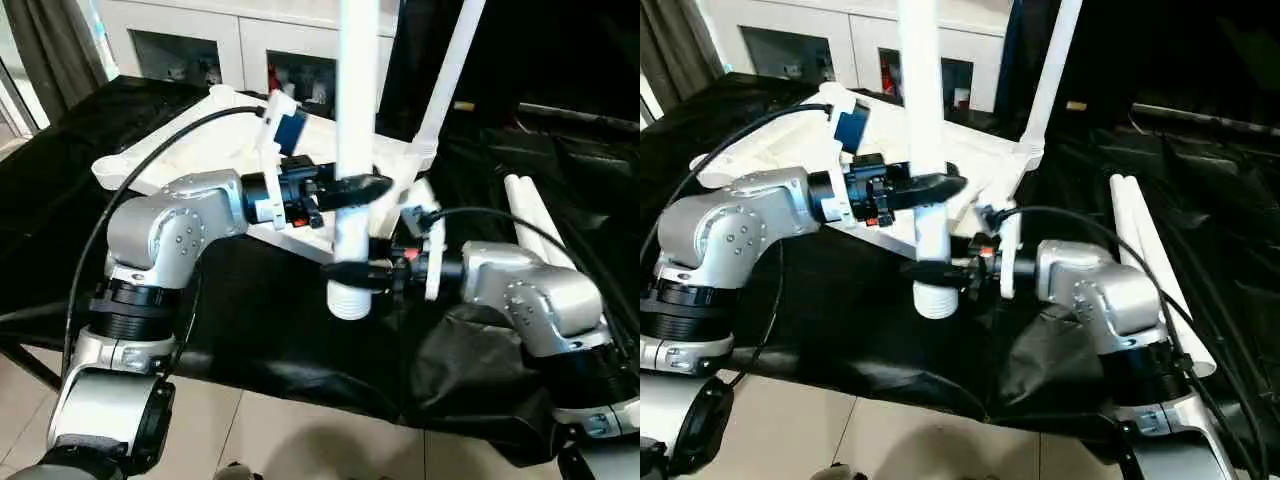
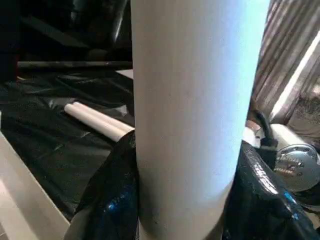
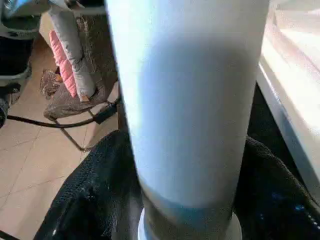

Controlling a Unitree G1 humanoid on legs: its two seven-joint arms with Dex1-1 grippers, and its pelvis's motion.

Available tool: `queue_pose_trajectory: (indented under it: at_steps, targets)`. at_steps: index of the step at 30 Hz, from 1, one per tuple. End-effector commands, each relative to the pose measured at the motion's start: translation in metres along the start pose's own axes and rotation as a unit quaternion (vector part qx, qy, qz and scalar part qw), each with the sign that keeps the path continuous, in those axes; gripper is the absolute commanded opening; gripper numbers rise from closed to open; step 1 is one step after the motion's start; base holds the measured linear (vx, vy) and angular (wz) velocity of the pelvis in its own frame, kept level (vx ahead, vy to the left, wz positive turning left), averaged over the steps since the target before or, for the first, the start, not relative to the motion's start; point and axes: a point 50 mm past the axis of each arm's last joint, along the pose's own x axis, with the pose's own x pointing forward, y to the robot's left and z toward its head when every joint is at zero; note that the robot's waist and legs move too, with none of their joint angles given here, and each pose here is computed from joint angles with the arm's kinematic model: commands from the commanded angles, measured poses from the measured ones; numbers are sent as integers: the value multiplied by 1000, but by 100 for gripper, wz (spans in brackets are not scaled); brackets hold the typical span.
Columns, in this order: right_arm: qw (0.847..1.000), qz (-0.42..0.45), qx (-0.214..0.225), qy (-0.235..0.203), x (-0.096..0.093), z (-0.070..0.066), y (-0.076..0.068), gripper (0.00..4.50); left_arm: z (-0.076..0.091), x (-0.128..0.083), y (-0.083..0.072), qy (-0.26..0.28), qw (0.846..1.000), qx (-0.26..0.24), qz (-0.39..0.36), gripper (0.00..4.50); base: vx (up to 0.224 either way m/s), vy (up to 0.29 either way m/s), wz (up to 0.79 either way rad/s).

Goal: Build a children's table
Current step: Pick table leg

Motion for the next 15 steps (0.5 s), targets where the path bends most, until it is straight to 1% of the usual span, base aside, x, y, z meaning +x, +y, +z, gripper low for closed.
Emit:
queue_pose_trajectory:
  at_steps: [1, 8, 10, 11, 15]
  targets:
    - [1000, -1, 1, 6, 1, 4, -1, 297, 3, 5, -8, 3, 1000, 15, -22, 186, 0, 0, 0]
    - [1000, 5, 7, 10, 1, 3, 0, 297, 2, 4, -9, 7, 1000, 17, -23, 186, 0, 0, 0]
    - [1000, 5, 8, 11, 0, 3, 0, 268, 2, 3, -8, 8, 1000, 17, -23, 186, 0, 0, 0]
    - [1000, 5, 9, 12, 0, 3, 0, 268, 2, 2, -8, 9, 1000, 18, -23, 186, 0, 0, 0]
    - [1000, 5, 9, 15, -1, 3, 0, 227, 1, 1, -7, 12, 1000, 18, -23, 186, 0, 0, 0]
